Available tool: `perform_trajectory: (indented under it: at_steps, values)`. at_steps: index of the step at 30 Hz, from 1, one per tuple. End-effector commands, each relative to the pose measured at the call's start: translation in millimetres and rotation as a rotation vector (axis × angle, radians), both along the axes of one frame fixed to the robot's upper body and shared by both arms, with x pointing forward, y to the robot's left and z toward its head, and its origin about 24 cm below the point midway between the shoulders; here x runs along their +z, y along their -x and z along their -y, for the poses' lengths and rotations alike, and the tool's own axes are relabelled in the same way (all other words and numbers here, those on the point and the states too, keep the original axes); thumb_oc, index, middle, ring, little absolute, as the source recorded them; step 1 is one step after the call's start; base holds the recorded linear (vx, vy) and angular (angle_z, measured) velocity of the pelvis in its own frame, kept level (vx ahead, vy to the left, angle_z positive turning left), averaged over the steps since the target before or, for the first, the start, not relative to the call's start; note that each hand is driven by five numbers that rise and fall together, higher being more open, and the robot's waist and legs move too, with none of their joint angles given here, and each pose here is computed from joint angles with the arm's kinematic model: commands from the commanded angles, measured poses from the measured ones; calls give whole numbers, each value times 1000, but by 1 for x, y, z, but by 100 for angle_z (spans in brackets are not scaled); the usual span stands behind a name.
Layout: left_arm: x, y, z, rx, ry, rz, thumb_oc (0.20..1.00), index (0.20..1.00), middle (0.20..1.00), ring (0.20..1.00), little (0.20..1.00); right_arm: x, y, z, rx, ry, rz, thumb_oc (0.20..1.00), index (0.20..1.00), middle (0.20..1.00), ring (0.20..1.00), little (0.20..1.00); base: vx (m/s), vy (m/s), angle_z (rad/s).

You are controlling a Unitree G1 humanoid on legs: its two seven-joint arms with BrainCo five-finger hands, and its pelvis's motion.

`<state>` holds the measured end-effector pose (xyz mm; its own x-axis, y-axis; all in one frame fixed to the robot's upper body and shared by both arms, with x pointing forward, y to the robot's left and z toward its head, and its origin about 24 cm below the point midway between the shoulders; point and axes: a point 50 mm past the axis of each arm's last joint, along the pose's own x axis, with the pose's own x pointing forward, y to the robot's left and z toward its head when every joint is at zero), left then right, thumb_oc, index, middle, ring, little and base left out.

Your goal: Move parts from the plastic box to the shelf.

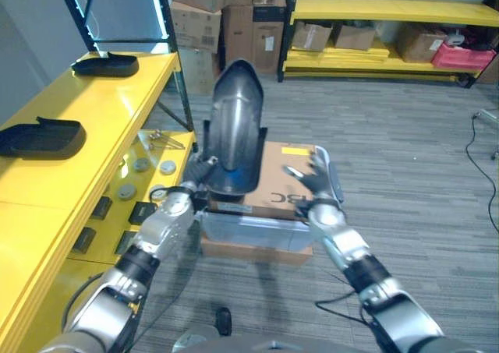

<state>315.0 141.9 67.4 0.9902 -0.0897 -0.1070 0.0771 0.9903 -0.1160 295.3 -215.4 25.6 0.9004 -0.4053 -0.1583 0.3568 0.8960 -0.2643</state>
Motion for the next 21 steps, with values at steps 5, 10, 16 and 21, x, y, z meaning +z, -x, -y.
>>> perform_trajectory:
  at_steps: [5,10,16,21]
  values:
    - [46,-1,-67,189,-49,276,200,200,200,200,200,-59,65,69,-166,159,-277,1000,1000,1000,1000,1000,-25,17,-11]
    - [61,11,-86,210,-85,331,200,200,200,200,200,-115,117,65,-78,111,-606,1000,1000,1000,1000,1000,-35,14,-5]
    - [79,21,-81,173,-114,423,200,200,200,200,200,-172,199,41,-54,-33,-937,1000,1000,1000,1000,1000,-72,-66,47]
    - [76,24,-89,280,-135,407,200,200,200,200,200,-184,227,40,24,-35,-1087,1000,1000,1000,1000,1000,-88,-152,105]
